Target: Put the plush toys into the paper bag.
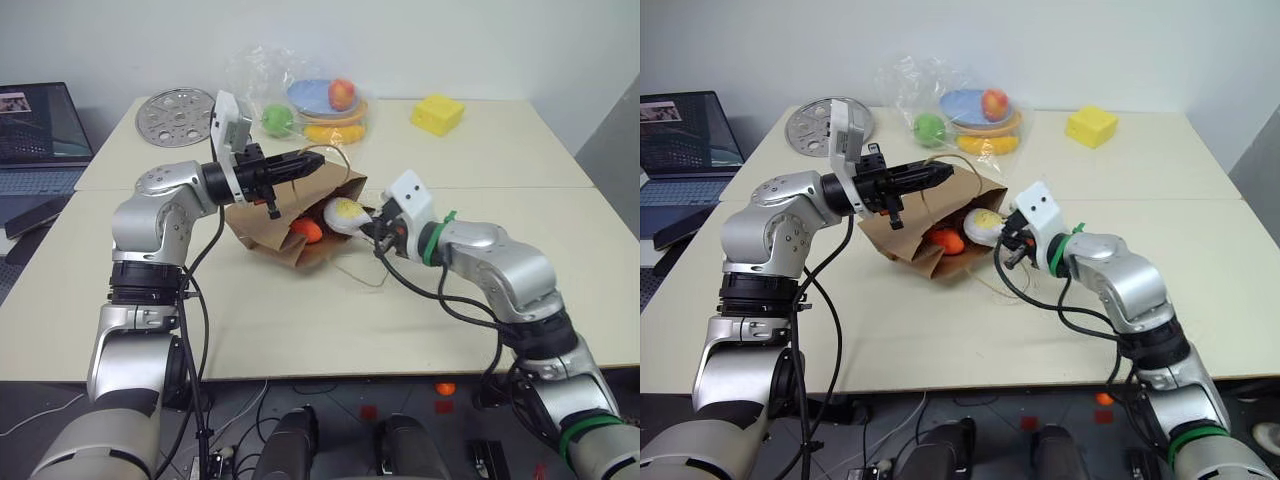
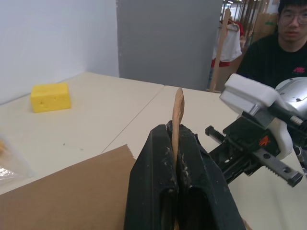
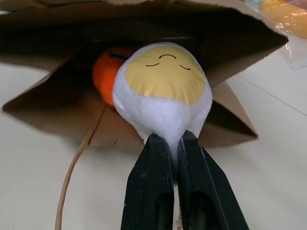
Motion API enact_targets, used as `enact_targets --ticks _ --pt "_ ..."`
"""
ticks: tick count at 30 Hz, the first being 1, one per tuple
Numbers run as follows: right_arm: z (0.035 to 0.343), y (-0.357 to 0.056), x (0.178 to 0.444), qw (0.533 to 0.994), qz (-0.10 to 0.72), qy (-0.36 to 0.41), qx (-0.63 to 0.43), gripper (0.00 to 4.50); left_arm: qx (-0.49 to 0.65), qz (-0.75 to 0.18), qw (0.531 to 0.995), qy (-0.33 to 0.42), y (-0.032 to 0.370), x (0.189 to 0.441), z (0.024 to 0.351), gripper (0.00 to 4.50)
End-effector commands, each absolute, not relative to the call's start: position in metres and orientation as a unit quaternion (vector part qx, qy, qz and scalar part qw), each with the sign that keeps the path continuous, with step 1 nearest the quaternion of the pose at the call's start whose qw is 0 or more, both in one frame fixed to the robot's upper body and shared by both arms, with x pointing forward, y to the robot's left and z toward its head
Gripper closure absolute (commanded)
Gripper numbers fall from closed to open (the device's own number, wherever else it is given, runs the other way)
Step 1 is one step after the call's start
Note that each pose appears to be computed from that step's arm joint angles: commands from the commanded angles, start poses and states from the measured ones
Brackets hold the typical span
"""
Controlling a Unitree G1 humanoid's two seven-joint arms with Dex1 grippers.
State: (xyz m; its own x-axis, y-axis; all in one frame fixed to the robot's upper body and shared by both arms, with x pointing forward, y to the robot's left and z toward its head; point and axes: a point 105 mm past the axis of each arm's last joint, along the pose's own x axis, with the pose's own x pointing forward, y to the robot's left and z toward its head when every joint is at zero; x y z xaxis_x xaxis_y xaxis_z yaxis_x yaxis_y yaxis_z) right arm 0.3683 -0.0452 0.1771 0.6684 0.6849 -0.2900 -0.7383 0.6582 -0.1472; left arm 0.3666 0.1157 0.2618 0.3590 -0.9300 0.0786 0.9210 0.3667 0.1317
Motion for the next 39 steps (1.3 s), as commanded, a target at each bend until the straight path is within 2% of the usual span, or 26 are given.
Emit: enact_targets --ticks 1,6,11,17,20,24,30,31,33,36,39 --pt "0.194 -0.032 0.381 0.909 0.39 0.065 -0.133 4.46 0.038 -0.583 0.806 -0.09 0.109 0.356 0.274 4.5" --pt "0.192 -0.021 0.397 0.914 0.383 0.062 -0.115 4.46 0.037 -0.592 0.801 -0.08 0.108 0.351 0.271 4.5" --pt "0.176 -0.01 0.412 0.915 0.377 0.064 -0.126 4.46 0.038 -0.595 0.799 -0.08 0.107 0.349 0.273 4.5" --pt "0.169 -0.005 0.423 0.92 0.368 0.061 -0.122 4.46 0.041 -0.594 0.799 -0.079 0.108 0.348 0.273 4.5" --pt "0.166 -0.009 0.423 0.92 0.367 0.061 -0.122 3.7 0.041 -0.595 0.799 -0.078 0.108 0.347 0.273 4.5" --pt "0.169 -0.015 0.422 0.923 0.361 0.052 -0.122 2.3 0.04 -0.595 0.799 -0.078 0.107 0.347 0.272 4.5" --pt "0.182 -0.028 0.396 0.919 0.375 0.032 -0.115 0.17 0.04 -0.597 0.798 -0.079 0.105 0.347 0.272 4.5" --pt "0.185 -0.033 0.388 0.919 0.377 0.029 -0.116 0.03 0.04 -0.595 0.798 -0.08 0.105 0.348 0.273 4.5" --pt "0.189 -0.041 0.374 0.917 0.38 0.025 -0.119 0.03 0.04 -0.594 0.8 -0.08 0.106 0.348 0.273 4.5" --pt "0.19 -0.057 0.336 0.903 0.409 0.021 -0.129 0.03 0.041 -0.592 0.801 -0.082 0.107 0.348 0.272 4.5" --pt "0.17 -0.06 0.296 0.869 0.466 0.062 -0.151 0.03 0.04 -0.588 0.804 -0.082 0.109 0.349 0.272 4.5"
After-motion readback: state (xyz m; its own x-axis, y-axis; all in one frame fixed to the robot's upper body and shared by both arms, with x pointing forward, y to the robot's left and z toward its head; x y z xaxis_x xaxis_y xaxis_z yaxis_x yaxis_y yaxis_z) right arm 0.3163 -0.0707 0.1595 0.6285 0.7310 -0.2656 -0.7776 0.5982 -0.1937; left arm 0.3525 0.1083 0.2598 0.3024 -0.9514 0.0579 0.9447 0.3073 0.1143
